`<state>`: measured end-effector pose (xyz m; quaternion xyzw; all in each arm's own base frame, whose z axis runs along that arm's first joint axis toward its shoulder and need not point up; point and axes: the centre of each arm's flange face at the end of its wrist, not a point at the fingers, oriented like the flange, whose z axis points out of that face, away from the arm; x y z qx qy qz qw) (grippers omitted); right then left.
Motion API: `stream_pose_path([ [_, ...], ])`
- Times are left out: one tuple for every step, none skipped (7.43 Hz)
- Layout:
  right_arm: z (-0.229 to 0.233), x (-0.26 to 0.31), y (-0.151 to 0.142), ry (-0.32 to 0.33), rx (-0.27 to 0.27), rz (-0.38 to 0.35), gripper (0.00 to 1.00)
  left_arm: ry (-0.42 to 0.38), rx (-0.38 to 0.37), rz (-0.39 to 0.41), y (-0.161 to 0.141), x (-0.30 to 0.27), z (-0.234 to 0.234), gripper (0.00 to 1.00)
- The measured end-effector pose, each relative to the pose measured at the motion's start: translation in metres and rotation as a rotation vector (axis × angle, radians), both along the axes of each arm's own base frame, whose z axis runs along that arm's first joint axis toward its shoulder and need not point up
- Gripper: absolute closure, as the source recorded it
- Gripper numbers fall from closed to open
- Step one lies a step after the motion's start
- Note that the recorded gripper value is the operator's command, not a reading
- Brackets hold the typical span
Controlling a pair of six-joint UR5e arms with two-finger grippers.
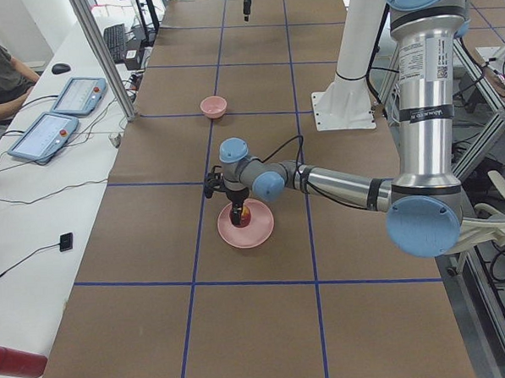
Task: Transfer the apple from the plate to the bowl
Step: 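Lower the left gripper over the red apple on the plate and grasp it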
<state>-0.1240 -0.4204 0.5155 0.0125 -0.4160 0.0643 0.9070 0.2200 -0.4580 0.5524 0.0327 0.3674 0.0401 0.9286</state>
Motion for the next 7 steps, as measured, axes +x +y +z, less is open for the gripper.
stream_pose_path([
  [0.0, 0.0, 0.0, 0.0, 0.0, -0.001, 0.0, 0.004, -0.002, 0.0, -0.001, 0.002, -0.001, 0.02],
  [0.001, 0.0, 0.001, 0.0, 0.0, -0.001, 0.0, 0.005, -0.006, -0.003, -0.002, 0.003, -0.002, 0.02],
  [0.001, 0.0, 0.001, 0.001, -0.001, -0.001, 0.0, 0.002, -0.01, -0.002, -0.002, 0.006, 0.0, 0.02],
  [0.002, 0.001, 0.001, 0.002, -0.003, -0.001, 0.0, -0.002, -0.016, 0.004, -0.002, 0.011, 0.004, 0.02],
  [0.003, 0.001, 0.001, 0.003, -0.006, 0.0, 0.0, -0.002, -0.019, 0.012, -0.002, 0.017, 0.007, 0.02],
  [0.004, 0.001, 0.001, 0.003, -0.008, 0.001, 0.0, -0.001, -0.021, 0.02, -0.003, 0.022, 0.009, 0.02],
  [0.004, 0.001, 0.001, 0.003, -0.008, 0.001, 0.0, -0.005, -0.025, 0.024, -0.003, 0.025, 0.012, 0.02],
])
